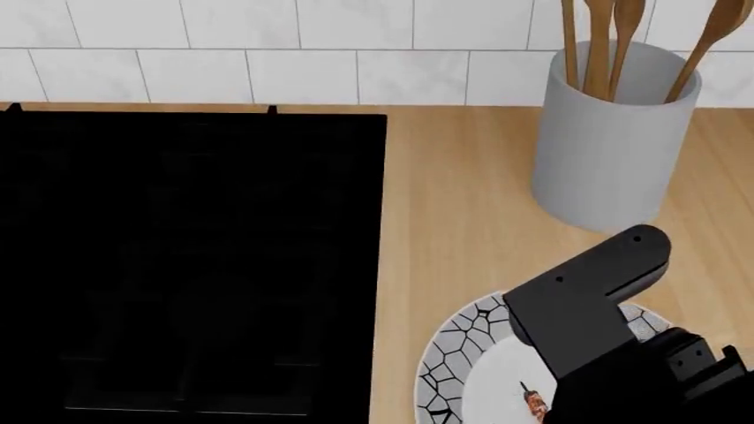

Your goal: Pick the kebabs from the plate and place it in the pan.

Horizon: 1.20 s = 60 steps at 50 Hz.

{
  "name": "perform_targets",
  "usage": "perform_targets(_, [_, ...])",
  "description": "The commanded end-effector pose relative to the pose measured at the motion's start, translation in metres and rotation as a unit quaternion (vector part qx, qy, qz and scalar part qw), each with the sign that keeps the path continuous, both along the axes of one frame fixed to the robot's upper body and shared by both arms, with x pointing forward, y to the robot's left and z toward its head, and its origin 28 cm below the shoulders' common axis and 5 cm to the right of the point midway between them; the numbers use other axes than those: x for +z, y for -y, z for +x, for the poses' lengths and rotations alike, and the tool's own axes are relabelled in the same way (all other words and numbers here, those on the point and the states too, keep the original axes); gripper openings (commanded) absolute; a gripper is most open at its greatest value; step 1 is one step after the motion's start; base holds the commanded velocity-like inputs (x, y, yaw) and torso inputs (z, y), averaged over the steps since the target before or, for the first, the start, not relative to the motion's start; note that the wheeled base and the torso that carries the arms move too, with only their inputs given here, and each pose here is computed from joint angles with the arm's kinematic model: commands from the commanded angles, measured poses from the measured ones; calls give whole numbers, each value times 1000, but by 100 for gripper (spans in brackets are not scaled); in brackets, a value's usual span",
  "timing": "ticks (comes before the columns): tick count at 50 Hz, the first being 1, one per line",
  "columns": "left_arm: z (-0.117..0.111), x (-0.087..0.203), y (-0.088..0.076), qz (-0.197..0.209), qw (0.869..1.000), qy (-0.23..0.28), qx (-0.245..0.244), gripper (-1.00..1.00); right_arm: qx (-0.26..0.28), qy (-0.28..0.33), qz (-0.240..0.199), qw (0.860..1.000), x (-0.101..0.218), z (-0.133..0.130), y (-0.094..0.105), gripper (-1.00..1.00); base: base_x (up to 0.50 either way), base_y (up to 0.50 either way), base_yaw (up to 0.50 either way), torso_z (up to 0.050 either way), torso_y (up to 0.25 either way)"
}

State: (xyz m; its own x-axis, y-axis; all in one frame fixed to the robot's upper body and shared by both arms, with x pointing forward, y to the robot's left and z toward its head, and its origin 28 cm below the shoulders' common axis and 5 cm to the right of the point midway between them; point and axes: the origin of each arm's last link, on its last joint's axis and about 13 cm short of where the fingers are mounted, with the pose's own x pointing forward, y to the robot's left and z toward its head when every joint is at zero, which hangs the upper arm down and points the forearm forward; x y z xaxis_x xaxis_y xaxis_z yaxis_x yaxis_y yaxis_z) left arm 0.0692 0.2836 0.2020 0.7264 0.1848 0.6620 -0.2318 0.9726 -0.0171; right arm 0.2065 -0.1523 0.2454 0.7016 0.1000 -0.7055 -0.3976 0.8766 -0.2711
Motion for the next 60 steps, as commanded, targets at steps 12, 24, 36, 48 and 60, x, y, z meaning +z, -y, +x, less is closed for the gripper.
perform_targets(12, [2, 0, 0, 2, 1000, -2, 4, 100, -11, -18, 8, 1000, -15, 6, 8, 100, 0, 0, 0, 0, 0])
perform_targets(24, [4, 0, 3, 2, 1000, -6, 3, 100, -15, -31, 3, 999, -17, 13, 10, 100, 0, 0, 0, 0, 0])
perform_targets(36, [11, 1, 7, 0, 1000, -17, 2, 100, -30, -42, 2, 999, -21, 20, 15, 100, 0, 0, 0, 0, 0])
perform_targets(48, [11, 0, 8, 1, 1000, -18, 3, 100, -35, -53, -3, 998, -23, 22, 15, 100, 0, 0, 0, 0, 0])
perform_targets(60, [9, 0, 6, -1, 1000, -19, 5, 100, -34, -58, -1, 998, -27, 25, 16, 100, 0, 0, 0, 0, 0])
